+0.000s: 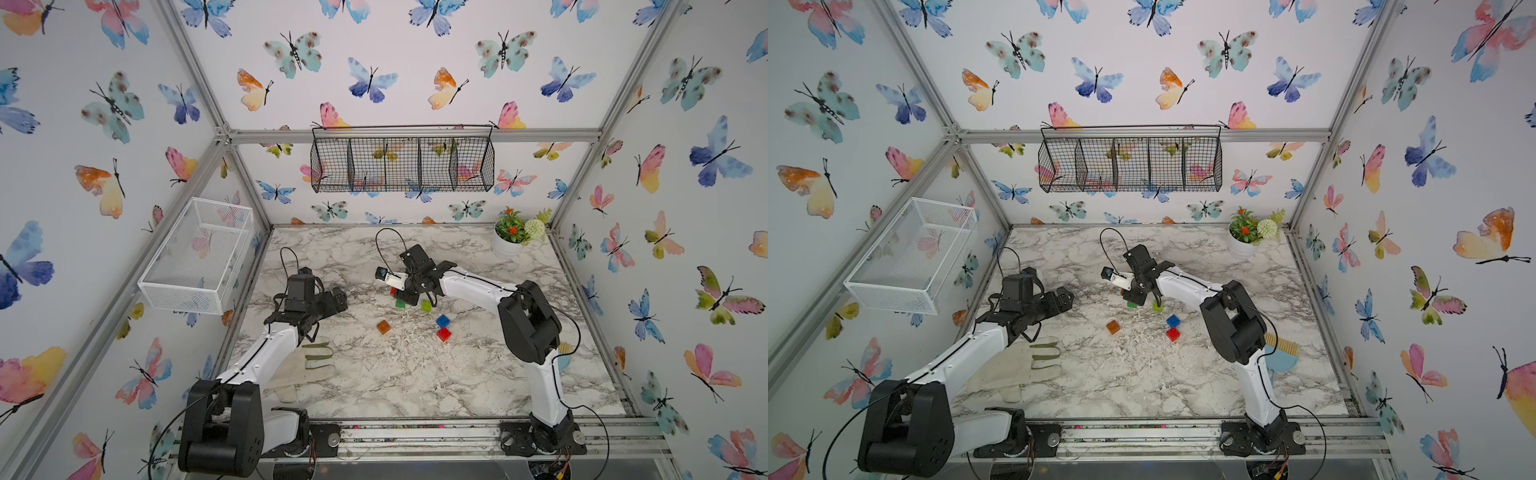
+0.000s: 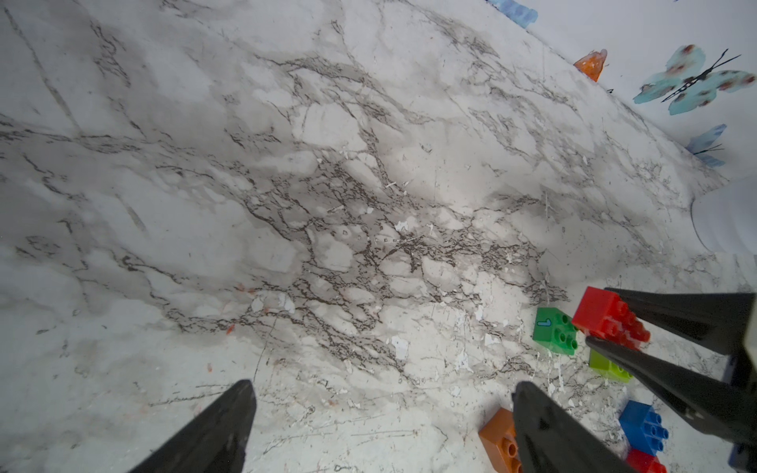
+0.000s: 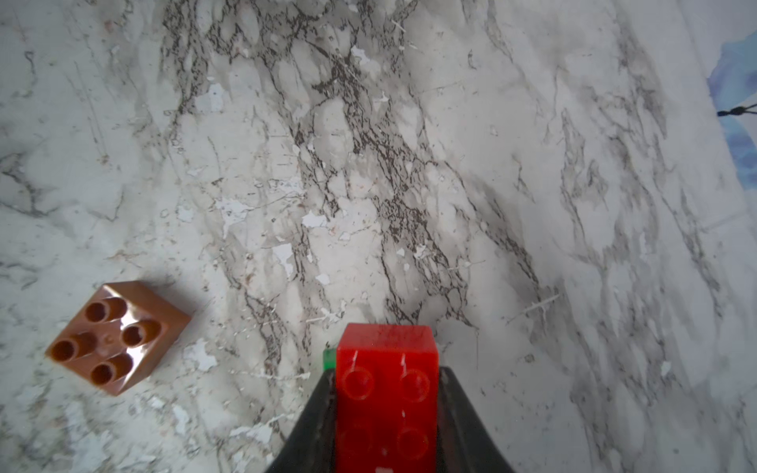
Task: Assemble the letter v with lego
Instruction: Assemble the lego brick with the lego brick.
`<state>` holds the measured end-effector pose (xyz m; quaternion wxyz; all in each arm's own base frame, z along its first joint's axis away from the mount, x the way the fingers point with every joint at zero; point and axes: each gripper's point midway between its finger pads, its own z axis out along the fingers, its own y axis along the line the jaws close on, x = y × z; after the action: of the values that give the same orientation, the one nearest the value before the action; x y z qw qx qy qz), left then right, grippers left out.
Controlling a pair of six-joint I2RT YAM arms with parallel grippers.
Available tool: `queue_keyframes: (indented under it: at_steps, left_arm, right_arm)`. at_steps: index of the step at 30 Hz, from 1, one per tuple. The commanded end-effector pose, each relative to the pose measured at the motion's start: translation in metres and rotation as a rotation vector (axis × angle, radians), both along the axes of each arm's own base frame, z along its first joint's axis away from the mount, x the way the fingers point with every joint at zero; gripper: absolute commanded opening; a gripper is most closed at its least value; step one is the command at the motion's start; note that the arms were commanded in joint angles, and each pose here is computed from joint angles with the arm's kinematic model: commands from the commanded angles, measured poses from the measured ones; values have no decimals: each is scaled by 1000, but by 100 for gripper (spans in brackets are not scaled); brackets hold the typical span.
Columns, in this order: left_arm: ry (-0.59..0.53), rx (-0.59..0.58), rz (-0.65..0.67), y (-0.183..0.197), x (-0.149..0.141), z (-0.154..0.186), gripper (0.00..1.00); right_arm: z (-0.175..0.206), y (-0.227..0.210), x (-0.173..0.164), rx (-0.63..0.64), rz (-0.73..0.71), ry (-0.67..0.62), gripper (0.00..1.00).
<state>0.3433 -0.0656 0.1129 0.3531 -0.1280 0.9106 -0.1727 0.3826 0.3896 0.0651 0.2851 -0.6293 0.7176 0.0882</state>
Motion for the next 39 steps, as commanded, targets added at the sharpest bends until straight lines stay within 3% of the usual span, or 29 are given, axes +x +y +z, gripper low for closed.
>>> queue_keyframes:
  at_steps: [1,13,28,39]
  left_arm:
    - [-29,-7,-10,0,1,6,98]
    - [-22,0,-7,2,1,1,98]
    - [-8,11,2,4,0,-6,98]
    - [-1,11,-1,4,0,-8,99]
  right_arm:
    - [-7,0,-11,-32,67,75,2]
    - [-20,-1,-20,-78,100,176,1]
    - [-37,-11,-14,-141,78,158,2]
    - [-12,-7,-9,-118,106,162,2]
